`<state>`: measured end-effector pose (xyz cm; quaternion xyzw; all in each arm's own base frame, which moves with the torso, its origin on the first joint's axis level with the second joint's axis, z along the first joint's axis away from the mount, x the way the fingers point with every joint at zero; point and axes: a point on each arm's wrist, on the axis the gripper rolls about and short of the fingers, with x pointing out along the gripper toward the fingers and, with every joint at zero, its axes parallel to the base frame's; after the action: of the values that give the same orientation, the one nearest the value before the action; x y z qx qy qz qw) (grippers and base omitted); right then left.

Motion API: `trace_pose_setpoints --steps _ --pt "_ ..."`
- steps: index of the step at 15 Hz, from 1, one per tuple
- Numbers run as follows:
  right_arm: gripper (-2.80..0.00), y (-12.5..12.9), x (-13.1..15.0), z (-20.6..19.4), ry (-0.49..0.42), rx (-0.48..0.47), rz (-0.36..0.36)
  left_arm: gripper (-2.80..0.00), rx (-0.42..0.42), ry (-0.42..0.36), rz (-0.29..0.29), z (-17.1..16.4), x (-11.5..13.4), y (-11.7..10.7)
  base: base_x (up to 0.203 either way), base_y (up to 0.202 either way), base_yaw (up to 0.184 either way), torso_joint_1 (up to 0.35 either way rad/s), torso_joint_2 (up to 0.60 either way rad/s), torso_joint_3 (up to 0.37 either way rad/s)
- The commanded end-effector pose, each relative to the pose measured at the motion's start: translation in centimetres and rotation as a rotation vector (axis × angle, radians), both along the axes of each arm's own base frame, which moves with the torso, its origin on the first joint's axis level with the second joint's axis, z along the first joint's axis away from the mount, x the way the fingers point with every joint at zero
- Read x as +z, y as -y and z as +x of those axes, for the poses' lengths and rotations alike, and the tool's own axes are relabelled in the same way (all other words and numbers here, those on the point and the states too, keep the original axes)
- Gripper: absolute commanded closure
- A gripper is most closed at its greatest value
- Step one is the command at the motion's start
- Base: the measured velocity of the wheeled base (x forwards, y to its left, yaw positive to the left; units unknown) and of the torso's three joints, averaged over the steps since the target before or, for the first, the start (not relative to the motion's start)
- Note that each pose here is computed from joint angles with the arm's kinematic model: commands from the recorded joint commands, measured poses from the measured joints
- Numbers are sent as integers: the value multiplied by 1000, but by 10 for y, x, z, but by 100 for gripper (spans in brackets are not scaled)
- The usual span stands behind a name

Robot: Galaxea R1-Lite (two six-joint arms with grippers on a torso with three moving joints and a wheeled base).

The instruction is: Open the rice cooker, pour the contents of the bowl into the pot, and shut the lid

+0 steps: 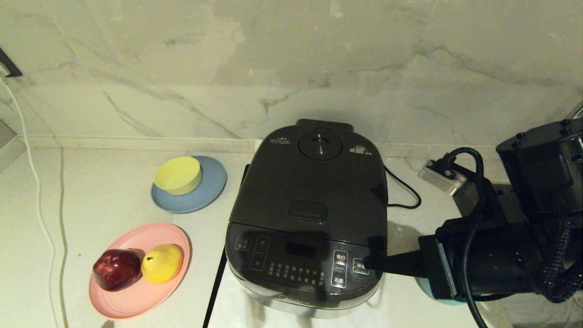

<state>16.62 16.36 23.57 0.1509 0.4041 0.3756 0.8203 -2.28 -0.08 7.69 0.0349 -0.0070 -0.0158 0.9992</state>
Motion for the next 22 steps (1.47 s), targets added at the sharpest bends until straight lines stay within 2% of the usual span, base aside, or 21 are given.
trace_pose_setpoints --steps 1,22 --pt "0 1 2 -2 0 6 9 0 0 -7 1 1 -3 0 0 0 0 0 0 0" --pt "0 -10 -7 13 -20 11 -4 0 0 -7 1 1 -3 0 0 0 0 0 0 0"
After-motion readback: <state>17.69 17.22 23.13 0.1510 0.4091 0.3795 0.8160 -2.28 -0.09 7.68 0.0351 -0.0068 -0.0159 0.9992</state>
